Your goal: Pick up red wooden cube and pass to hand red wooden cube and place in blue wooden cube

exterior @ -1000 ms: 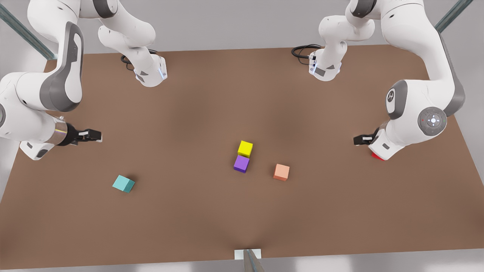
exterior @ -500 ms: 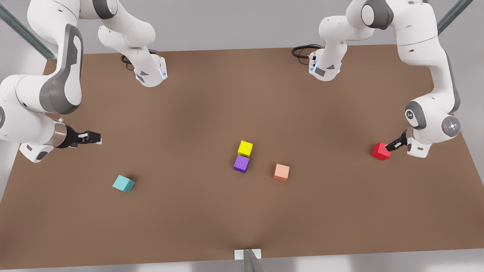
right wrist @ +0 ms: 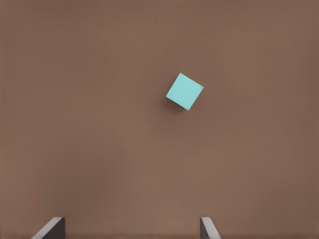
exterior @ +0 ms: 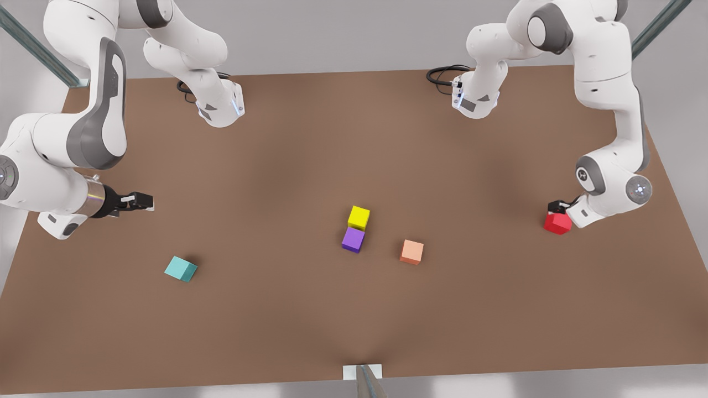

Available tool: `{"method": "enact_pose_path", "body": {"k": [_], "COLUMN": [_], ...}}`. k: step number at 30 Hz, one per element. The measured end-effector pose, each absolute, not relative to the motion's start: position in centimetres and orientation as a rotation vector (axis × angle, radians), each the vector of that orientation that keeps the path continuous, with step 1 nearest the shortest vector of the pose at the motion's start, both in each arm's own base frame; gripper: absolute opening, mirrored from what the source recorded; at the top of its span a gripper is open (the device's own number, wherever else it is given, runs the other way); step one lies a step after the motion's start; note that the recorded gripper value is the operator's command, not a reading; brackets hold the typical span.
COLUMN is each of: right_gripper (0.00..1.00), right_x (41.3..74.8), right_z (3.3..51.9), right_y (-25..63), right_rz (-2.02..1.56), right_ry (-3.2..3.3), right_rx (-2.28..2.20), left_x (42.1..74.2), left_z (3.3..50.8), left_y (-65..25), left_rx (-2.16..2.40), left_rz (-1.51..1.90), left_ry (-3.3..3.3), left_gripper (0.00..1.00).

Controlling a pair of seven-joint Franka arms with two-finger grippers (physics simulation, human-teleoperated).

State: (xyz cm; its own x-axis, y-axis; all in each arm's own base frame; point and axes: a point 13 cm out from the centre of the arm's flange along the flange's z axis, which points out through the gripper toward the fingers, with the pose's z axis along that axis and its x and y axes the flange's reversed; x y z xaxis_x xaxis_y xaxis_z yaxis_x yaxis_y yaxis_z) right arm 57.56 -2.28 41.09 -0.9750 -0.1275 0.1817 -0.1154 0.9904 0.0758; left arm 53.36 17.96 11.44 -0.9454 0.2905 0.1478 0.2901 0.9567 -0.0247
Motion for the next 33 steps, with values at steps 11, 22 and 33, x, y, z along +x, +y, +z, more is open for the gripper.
{"method": "enact_pose_path", "body": {"k": [11,22,33], "right_gripper": [1.00,1.00,1.00], "right_x": [57.2,57.2,57.2], "right_z": [40.7,40.6,39.8], "right_y": [-2.8,-2.9,-2.9], "right_rz": [-0.099,-0.097,-0.099], "right_ry": [-2.935,-2.932,-2.917], "right_rx": [0.178,0.187,0.191], "left_x": [55.0,53.9,66.7], "left_z": [8.3,4.0,13.9], "left_y": [18.8,19.4,5.9], "left_rx": [-0.919,-1.075,-1.274], "left_rz": [-0.019,-0.001,0.138], "left_ry": [-2.912,-2.829,-2.912], "left_gripper": [1.00,0.82,0.68]}}
